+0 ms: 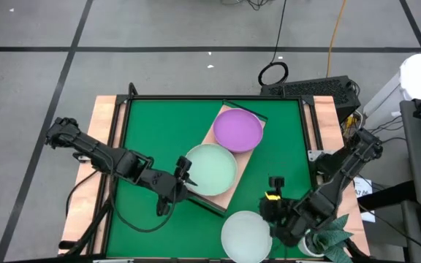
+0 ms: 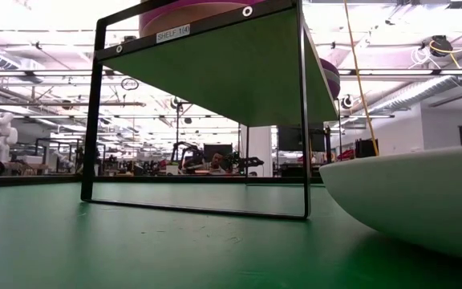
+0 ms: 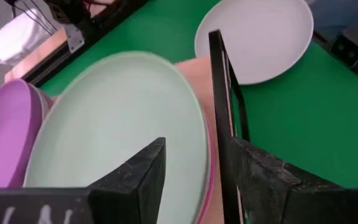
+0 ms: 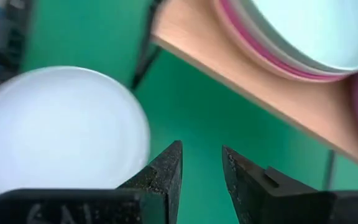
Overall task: Place and stack plates onto a shelf
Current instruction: Stack the white plate on top of the purple plate on the shelf
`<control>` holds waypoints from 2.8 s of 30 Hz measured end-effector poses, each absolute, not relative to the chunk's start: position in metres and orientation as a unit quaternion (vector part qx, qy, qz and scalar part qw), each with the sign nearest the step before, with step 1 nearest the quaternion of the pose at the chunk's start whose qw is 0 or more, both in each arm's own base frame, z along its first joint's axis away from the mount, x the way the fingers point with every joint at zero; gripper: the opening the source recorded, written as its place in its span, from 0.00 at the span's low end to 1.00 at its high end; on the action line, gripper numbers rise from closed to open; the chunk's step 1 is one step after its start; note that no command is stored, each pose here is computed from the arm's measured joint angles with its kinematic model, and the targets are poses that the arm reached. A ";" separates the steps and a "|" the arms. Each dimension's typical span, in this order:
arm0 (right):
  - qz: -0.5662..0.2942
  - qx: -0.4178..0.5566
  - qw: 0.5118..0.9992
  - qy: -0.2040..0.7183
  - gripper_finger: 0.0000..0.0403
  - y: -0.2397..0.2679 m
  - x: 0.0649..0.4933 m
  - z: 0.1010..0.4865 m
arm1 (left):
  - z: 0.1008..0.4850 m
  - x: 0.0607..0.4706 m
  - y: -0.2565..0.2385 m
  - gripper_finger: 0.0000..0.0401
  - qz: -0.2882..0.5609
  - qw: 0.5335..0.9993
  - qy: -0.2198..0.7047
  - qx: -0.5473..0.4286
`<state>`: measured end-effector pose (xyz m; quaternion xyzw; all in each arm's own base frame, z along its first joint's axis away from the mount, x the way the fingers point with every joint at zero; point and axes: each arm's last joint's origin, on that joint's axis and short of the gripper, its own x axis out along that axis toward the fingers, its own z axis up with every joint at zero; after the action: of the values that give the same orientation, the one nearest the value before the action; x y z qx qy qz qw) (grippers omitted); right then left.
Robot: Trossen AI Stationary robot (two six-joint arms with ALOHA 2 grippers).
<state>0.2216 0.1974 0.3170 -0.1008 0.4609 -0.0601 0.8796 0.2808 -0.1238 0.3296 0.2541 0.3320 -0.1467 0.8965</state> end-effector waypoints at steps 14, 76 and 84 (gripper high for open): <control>0.038 -0.001 0.879 0.476 0.24 0.247 0.213 0.303 | 0.336 0.278 -0.131 0.46 -0.135 0.913 0.325 0.206; 0.285 -0.122 0.754 0.579 0.24 0.299 0.230 0.178 | 0.334 0.279 -0.130 0.46 -0.088 0.930 0.337 0.117; 0.272 -0.183 0.764 0.556 0.21 0.295 0.231 0.173 | 0.334 0.279 -0.130 0.46 -0.088 0.930 0.337 0.117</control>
<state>0.2306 0.2945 0.1731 -0.1825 0.5563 0.2716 0.7638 0.2787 -0.1299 0.3342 0.1173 0.3372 -0.0880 0.9299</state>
